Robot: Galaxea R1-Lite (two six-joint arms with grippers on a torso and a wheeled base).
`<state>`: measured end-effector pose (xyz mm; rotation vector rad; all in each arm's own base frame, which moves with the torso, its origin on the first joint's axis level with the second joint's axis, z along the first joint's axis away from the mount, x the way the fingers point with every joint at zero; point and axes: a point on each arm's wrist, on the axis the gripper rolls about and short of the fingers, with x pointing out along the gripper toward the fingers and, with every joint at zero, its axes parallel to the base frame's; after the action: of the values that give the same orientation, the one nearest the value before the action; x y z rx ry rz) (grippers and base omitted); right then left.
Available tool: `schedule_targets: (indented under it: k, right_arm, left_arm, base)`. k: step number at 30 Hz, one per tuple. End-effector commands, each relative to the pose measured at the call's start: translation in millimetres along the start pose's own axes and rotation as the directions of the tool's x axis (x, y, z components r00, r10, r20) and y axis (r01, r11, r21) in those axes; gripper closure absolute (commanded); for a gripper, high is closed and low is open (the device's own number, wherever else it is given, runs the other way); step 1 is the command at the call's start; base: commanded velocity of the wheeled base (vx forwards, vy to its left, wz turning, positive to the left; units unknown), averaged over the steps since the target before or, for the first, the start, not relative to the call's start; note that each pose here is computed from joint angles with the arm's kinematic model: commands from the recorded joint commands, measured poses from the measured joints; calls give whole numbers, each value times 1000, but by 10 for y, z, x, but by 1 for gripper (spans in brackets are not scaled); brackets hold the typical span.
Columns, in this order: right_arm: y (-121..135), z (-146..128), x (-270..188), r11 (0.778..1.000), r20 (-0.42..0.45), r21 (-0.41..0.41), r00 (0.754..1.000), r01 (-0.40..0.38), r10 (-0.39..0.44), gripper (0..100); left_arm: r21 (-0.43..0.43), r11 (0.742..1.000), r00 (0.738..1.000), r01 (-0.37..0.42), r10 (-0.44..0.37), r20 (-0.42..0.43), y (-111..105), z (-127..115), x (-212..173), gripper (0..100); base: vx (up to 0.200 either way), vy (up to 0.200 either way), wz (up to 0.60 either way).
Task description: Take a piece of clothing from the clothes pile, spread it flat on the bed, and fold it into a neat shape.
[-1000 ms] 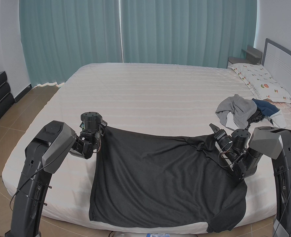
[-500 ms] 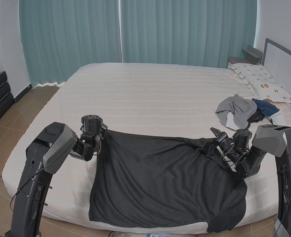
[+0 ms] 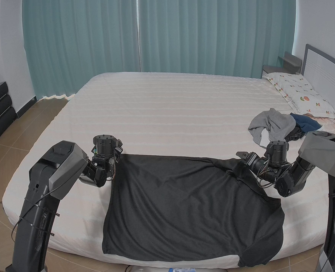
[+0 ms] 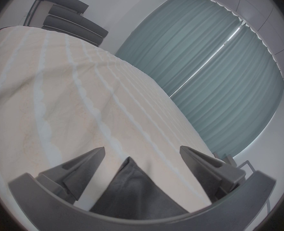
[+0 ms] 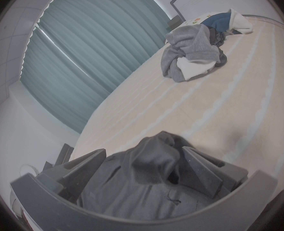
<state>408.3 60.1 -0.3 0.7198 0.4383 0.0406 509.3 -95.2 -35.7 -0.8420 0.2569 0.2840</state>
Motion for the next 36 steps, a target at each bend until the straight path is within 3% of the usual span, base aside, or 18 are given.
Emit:
schedule_targets:
  k: [1, 5, 9, 16, 21, 26, 32, 36]
  right_arm:
    - [92, -122, 3, 1000, -57, -23, 998, 1, -2, 0]
    - [164, -184, 67, 999, -119, -35, 992, 27, -31, 0]
    - [239, -230, 169, 998, -166, -54, 985, 45, -53, 0]
    - [444, -327, 203, 997, -208, -73, 978, 22, -36, 0]
    - [406, -404, 248, 996, -231, -79, 971, 43, -60, 0]
    - [470, -337, 232, 996, -208, -77, 977, 36, -51, 0]
    - [770, 32, -66, 997, -123, -65, 992, -31, 23, 0]
    - [780, 94, -32, 997, -101, -63, 994, -40, 34, 0]
  left_arm:
    - [9, 999, 999, -43, 42, 10, 48, -16, -97, 0]
    - [3, 998, 998, -57, 57, 1, 85, 19, -348, 0]
    - [-13, 1000, 999, -2, 1, -37, 109, 62, -505, 0]
    - [1, 1000, 998, 0, 0, -57, 156, 31, -520, 0]
    - [2, 1000, 998, -1, 2, -60, 163, 27, -523, 0]
    - [4, 1000, 998, -1, 1, -63, 162, 17, -522, 0]
    - [4, 1000, 998, 3, -2, -62, 151, 16, -522, 0]
    - [4, 1000, 998, 3, -2, -62, 151, 16, -522, 0]
  base:
    - [0, 0, 0]
    - [0, 0, 0]
    - [0, 0, 0]
    - [0, 0, 0]
    - [0, 0, 0]
    - [0, 0, 0]
    - [0, 0, 0]
    - [0, 0, 0]
